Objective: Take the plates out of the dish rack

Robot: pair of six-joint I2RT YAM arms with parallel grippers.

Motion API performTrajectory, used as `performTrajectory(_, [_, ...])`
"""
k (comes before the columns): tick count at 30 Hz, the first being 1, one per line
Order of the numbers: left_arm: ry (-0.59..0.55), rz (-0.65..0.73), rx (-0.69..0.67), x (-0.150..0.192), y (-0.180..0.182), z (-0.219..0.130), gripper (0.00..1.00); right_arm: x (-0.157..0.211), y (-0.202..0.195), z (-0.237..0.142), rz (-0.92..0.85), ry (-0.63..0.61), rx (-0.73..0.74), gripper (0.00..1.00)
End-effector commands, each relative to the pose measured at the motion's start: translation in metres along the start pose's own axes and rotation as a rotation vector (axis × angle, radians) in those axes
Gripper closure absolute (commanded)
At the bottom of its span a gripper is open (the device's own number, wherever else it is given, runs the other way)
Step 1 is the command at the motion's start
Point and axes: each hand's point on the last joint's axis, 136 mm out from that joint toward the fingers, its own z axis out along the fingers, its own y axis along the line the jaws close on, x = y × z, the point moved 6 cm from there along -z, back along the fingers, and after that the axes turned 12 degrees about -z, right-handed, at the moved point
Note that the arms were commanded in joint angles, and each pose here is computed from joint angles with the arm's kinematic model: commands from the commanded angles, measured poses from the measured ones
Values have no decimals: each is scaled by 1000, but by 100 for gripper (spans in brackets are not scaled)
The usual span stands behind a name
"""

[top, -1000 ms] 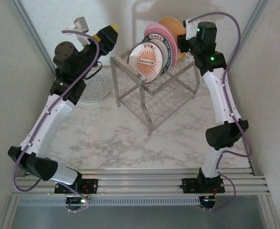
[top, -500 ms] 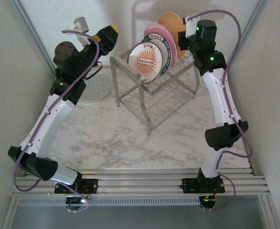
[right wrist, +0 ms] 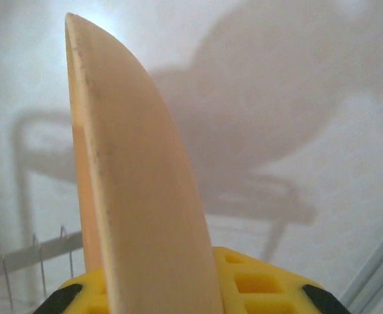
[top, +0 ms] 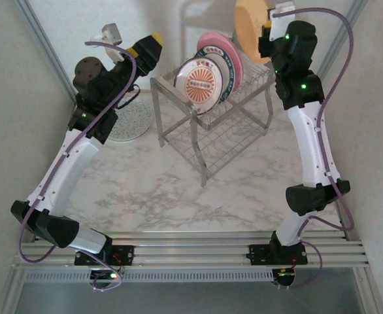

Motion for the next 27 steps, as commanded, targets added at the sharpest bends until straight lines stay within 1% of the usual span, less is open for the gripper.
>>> performTrajectory(1, [15,-2,87,-2,-21,2,21,-42,-37,-32,43,-138,161,100])
performTrajectory(8, [98,-5,128,12,-28,14,21,-58,-56,-60,115,-210,218,100])
performTrajectory(14, [179,8,146,33,-34,26,21,-63,-63,-88,247,-252,188,100])
performTrajectory(18, [222,20,156,45,-38,34,20,-65,-62,-108,356,-301,122,100])
performTrajectory(20, [247,18,163,52,-39,40,20,-68,-58,-117,419,-322,57,100])
performTrajectory(27, [315,3,185,71,-44,60,19,-71,-37,-124,595,-337,-177,100])
